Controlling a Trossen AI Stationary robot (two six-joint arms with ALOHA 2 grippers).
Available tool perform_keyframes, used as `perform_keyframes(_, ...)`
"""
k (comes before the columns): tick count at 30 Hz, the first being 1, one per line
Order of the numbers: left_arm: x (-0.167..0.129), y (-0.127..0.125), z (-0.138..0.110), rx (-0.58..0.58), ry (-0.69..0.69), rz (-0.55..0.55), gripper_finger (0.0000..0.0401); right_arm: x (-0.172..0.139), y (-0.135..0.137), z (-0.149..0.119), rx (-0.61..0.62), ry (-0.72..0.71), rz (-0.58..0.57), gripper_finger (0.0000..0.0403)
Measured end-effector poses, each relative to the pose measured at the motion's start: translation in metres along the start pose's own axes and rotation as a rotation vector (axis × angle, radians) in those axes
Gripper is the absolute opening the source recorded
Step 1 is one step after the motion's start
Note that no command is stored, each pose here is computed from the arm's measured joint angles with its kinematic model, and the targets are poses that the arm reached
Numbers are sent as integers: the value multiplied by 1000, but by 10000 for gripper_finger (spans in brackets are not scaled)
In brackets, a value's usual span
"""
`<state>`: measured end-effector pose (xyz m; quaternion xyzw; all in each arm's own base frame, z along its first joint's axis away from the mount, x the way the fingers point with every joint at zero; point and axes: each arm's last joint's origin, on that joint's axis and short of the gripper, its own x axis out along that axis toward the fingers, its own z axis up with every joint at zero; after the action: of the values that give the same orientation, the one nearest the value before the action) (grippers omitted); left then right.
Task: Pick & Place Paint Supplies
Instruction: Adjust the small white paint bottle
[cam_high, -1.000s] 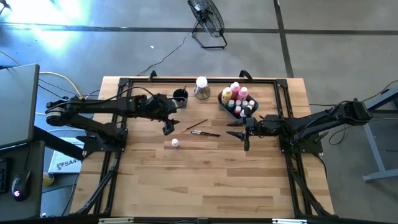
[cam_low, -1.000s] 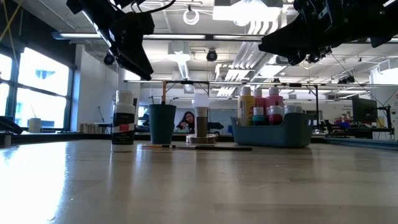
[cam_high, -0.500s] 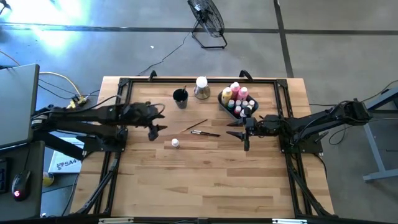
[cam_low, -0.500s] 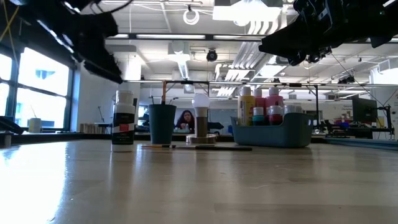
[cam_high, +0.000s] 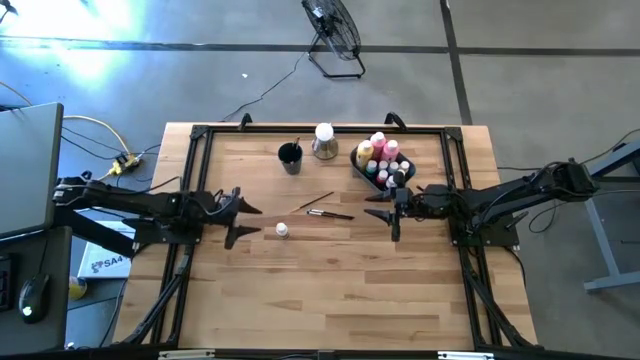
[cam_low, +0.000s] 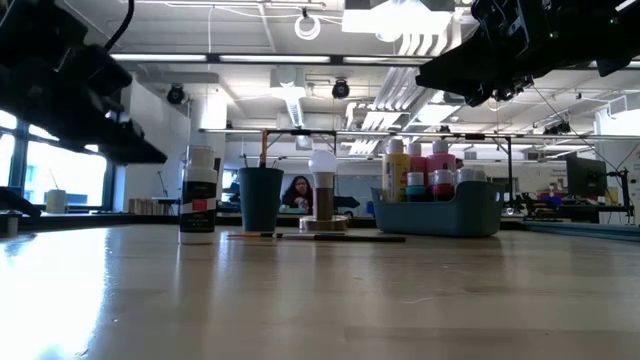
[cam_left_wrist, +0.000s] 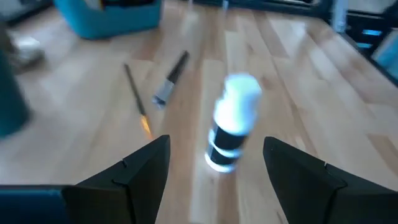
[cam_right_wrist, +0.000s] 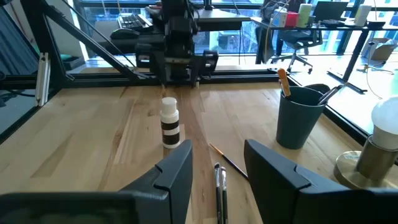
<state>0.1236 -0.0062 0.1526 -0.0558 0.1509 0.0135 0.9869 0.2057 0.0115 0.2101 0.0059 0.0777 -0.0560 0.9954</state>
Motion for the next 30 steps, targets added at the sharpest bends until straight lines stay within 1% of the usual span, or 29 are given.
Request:
perform_keyframes(2, 1, 0, -10, -2, 19, -55, 253, 0, 0, 0, 0, 0, 0, 138)
perform_keyframes(4, 1, -1, -13, -6, 29, -93, 253, 0, 0, 0, 4, 0, 0, 138)
perform_keyframes(8, 2, -1, -20, -6, 97, -100, 253, 0, 0, 0, 55, -2, -10, 138)
perform_keyframes(12, 2, -1, -20, 56, 88, -102, 253, 0, -1, 0, 78, 0, -18, 138)
perform_keyframes(15, 2, 0, -20, 78, 89, -101, 252, 0, -1, 0, 77, 0, -18, 138)
perform_keyframes(17, 2, 0, -20, 85, 88, -101, 244, 0, -1, 0, 77, 0, -18, 138)
perform_keyframes(21, 2, 0, -21, 87, 94, -101, 206, 0, -1, 0, 76, 0, -18, 138)
perform_keyframes(30, 2, 0, -23, 84, 112, -81, 88, 0, -1, 0, 74, 1, -18, 138)
